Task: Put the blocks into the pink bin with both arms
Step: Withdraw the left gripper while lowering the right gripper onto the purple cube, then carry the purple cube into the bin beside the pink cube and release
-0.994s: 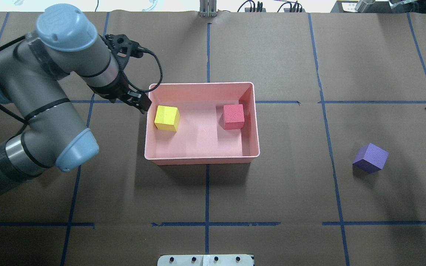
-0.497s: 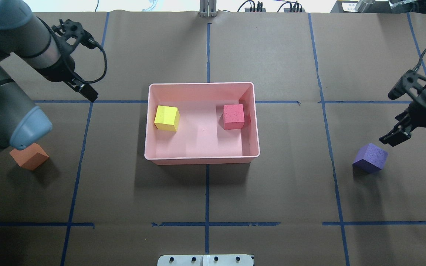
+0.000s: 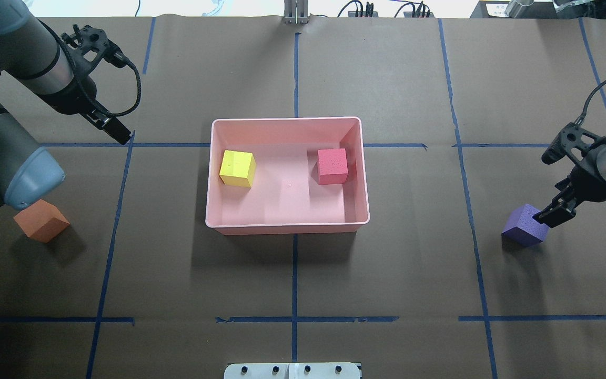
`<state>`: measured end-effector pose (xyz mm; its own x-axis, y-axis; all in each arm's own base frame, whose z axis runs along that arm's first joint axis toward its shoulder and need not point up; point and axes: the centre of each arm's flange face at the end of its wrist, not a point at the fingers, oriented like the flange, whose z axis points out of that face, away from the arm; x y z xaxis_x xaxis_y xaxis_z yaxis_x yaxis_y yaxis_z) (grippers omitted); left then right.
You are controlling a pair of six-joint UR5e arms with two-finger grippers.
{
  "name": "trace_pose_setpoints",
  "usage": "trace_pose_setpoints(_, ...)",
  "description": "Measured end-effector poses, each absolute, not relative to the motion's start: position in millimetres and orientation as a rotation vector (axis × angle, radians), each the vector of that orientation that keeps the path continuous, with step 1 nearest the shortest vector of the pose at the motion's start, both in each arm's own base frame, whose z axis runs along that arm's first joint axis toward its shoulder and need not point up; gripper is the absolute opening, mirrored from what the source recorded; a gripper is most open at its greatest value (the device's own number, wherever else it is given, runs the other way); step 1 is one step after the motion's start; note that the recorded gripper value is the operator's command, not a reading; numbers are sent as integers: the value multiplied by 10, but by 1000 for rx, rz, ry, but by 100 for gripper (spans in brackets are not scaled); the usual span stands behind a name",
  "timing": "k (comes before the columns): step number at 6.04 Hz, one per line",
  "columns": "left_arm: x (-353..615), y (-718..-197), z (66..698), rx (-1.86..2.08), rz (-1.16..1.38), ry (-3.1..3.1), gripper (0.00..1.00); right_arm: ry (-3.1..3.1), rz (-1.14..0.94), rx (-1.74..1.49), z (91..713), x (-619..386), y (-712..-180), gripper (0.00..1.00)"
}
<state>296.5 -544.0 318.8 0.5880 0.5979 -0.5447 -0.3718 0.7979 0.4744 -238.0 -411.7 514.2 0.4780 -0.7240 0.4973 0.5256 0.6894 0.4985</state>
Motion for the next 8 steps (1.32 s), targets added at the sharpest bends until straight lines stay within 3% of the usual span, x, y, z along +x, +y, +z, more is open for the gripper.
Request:
trace_pose_setpoints(2, 2964, -5441, 3189, 327, 575, 751, 100, -732, -811, 252, 5333, -2609, -4053, 100)
trace_pose_setpoints(3, 2968, -5439, 3189, 326, 573, 751, 100, -726, -827, 230, 5423, -2710, -4010, 75)
trace_pose_setpoints(4, 2970, -5437, 3189, 325, 573, 752, 100, -723, -840, 214, 5484, -2803, -3991, 31)
trace_pose_setpoints(6, 2971, -5436, 3189, 322, 566, 753, 100, -735, -845, 221, 5395, -2910, -4033, 28)
trace_pose_setpoints(8, 2947, -5428, 3221, 318, 562, 750, 100, -798, -722, 256, 4806, -2972, -4097, 29)
